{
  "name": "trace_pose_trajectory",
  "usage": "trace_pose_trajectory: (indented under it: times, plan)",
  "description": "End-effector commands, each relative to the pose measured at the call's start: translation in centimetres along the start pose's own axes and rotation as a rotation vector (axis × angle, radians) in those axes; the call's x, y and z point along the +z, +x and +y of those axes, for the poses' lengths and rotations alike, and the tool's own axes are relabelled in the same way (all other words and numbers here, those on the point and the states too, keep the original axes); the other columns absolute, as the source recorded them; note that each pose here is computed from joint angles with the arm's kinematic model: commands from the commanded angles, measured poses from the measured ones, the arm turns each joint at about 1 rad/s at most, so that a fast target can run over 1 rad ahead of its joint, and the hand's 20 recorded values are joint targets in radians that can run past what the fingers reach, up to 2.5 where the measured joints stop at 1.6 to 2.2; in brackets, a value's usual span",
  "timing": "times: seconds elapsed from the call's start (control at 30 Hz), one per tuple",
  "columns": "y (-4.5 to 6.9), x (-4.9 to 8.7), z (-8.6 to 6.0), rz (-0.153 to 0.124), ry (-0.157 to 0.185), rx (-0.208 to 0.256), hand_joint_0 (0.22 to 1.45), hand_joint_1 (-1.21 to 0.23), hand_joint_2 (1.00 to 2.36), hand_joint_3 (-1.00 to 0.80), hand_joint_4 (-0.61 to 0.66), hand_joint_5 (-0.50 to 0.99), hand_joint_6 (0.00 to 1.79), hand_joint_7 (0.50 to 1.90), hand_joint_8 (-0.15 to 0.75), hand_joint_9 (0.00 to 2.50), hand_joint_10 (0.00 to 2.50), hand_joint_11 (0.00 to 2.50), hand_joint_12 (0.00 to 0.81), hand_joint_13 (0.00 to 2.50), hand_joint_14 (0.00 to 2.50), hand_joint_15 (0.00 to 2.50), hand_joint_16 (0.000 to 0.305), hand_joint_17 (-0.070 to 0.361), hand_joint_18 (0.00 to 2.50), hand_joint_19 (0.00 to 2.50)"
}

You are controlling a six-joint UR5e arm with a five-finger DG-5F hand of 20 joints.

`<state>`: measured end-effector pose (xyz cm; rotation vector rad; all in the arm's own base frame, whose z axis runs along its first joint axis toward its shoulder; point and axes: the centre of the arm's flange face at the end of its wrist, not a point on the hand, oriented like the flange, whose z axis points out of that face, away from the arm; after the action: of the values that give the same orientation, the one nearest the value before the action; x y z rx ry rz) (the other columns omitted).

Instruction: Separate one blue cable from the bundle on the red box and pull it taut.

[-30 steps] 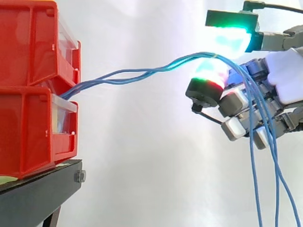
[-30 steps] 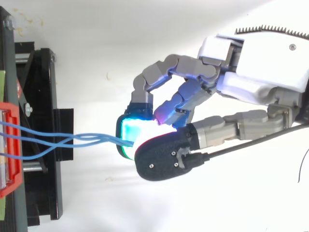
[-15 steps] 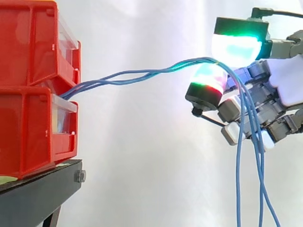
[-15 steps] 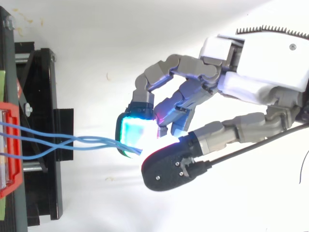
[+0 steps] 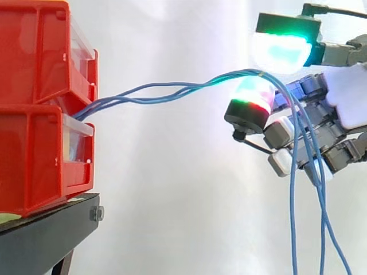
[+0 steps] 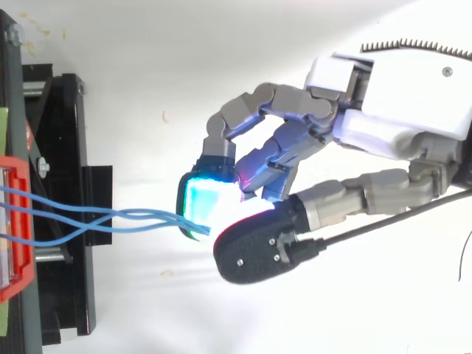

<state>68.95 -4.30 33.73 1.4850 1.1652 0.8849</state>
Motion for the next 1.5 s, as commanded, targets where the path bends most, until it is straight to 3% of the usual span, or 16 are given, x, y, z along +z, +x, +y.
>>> trace_pose_trajectory:
  times: [0.0,0.1,0.2,0.27,0.4,0.53,0.8,1.07,1.47]
  plan:
    - [0.0,0.0,0.0,0.0,0.004,-0.001,0.5,-0.59,1.0,-0.5,0.12,-0.2,0.86,0.99,0.357,0.85,0.02,1.0,0.416,0.82,0.02,0.64,0.053,0.119,0.81,0.72]
    - [0.2,-0.1,-0.1,0.003,0.005,0.01,0.47,-0.53,1.0,-0.5,0.14,-0.19,0.86,0.99,0.378,0.87,0.01,0.99,0.43,0.83,0.02,0.63,0.056,0.127,0.83,0.72]
    - [0.6,-0.2,-0.1,0.008,0.005,0.064,0.44,-0.5,1.0,-0.5,0.16,-0.19,0.86,0.99,0.39,0.88,0.01,0.99,0.445,0.85,0.01,0.63,0.06,0.134,0.86,0.72]
    - [0.9,-0.3,-0.1,0.013,0.008,0.092,0.41,-0.54,1.0,-0.5,0.17,-0.19,0.86,0.99,0.403,0.89,0.01,1.0,0.459,0.86,0.01,0.62,0.063,0.141,0.89,0.7]
    - [1.0,-0.6,-0.3,0.013,0.03,0.092,0.41,-0.69,1.0,-0.5,0.16,-0.18,0.86,0.98,0.399,0.9,0.01,1.01,0.459,0.88,0.02,0.64,0.063,0.141,0.9,0.7]
    - [1.1,-0.7,-0.4,0.015,0.041,0.101,0.5,-0.82,1.0,-0.5,0.12,-0.19,0.86,1.01,0.365,0.89,0.02,1.01,0.413,0.85,0.02,0.65,0.053,0.12,0.85,0.73]
    - [1.1,-0.7,-0.5,0.015,0.043,0.108,0.65,-0.88,1.0,-0.5,0.05,-0.19,0.87,1.03,0.324,0.87,0.02,1.02,0.381,0.84,0.02,0.64,0.047,0.106,0.83,0.73]
    - [1.2,-0.8,-0.5,0.024,0.051,0.11,0.65,-0.8,1.01,-0.39,0.01,-0.19,0.87,1.04,0.329,0.9,0.02,1.02,0.374,0.86,0.02,0.65,0.046,0.103,0.83,0.74]
    - [1.6,-1.0,-0.6,0.029,0.059,0.156,0.6,-0.64,1.01,-0.35,0.0,-0.16,0.83,1.14,0.329,1.0,0.02,1.03,0.388,0.89,0.02,0.66,0.047,0.107,0.85,0.78]
